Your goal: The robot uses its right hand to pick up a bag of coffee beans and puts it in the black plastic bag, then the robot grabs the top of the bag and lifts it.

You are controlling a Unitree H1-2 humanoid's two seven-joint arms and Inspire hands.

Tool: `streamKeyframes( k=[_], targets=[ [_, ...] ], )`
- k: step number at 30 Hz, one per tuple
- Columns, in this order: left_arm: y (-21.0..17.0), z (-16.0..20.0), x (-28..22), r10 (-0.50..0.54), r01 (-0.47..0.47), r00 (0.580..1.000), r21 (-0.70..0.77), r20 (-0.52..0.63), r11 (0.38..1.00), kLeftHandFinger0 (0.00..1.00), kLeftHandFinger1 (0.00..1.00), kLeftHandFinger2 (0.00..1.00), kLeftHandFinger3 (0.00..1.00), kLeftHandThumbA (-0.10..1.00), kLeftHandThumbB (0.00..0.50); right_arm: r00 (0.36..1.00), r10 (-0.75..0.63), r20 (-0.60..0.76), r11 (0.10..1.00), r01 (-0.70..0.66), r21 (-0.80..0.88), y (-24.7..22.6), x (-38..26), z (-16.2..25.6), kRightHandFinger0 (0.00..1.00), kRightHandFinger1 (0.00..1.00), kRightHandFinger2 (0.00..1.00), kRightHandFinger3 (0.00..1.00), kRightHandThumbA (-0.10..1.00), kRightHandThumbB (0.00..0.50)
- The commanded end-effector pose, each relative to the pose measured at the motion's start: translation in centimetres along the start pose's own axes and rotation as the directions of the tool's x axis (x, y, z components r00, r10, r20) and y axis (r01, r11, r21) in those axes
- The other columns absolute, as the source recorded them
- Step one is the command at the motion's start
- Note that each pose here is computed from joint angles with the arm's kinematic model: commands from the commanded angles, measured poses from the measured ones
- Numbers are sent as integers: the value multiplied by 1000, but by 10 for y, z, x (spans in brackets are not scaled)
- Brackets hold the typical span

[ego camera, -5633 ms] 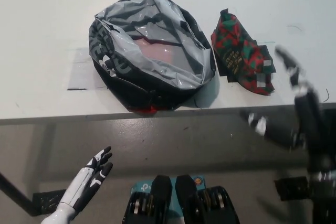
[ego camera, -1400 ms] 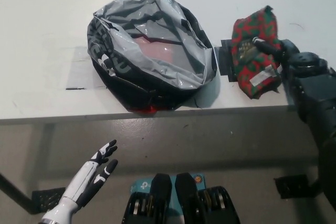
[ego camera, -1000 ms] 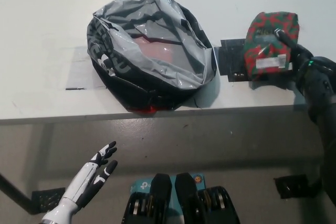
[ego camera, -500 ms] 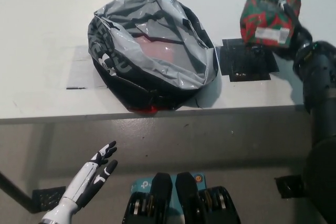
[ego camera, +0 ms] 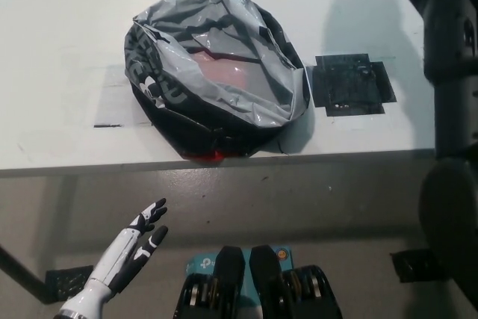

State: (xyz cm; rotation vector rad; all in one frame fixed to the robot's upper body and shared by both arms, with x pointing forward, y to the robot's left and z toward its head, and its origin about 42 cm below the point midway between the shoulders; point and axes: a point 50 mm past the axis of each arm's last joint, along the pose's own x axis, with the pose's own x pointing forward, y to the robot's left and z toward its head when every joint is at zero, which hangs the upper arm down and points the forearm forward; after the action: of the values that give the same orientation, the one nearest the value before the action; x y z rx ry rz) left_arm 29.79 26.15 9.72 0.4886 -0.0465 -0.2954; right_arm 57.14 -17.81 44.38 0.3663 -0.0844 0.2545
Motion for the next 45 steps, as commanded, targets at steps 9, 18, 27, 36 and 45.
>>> streamKeyframes(
  k=[9, 18, 27, 36, 45],
  targets=[
    [9, 9, 5, -28, 26, 997, 35, 66, 999, 1000, 1000, 1000, 1000, 1000, 176, 976, 216, 8, 945, -207, -253, 114, 13, 34, 0, 277, 720, 799, -100, 178],
    [11, 11, 7, -27, 23, 997, 58, 69, 998, 1000, 1000, 1000, 1000, 1000, 205, 974, 208, -85, 810, -221, -544, 133, 30, -10, 0, 278, 669, 534, -100, 155],
    [8, 12, 8, -32, 29, 996, 43, 80, 999, 1000, 1000, 1000, 1000, 1000, 181, 973, 185, -139, 550, -220, -806, 137, 34, -36, 122, 559, 878, 642, -100, 191],
    [9, 13, 9, -38, 34, 996, 45, 85, 998, 1000, 1000, 1000, 1000, 1000, 196, 973, 183, -142, 468, -213, -858, 140, 33, -38, 66, 541, 851, 847, -100, 171],
    [10, 15, 12, -41, 37, 995, 52, 93, 998, 1000, 1000, 1000, 1000, 1000, 197, 968, 213, -132, 394, -208, -895, 140, 33, -32, 131, 590, 890, 833, -100, 180]
  ],
)
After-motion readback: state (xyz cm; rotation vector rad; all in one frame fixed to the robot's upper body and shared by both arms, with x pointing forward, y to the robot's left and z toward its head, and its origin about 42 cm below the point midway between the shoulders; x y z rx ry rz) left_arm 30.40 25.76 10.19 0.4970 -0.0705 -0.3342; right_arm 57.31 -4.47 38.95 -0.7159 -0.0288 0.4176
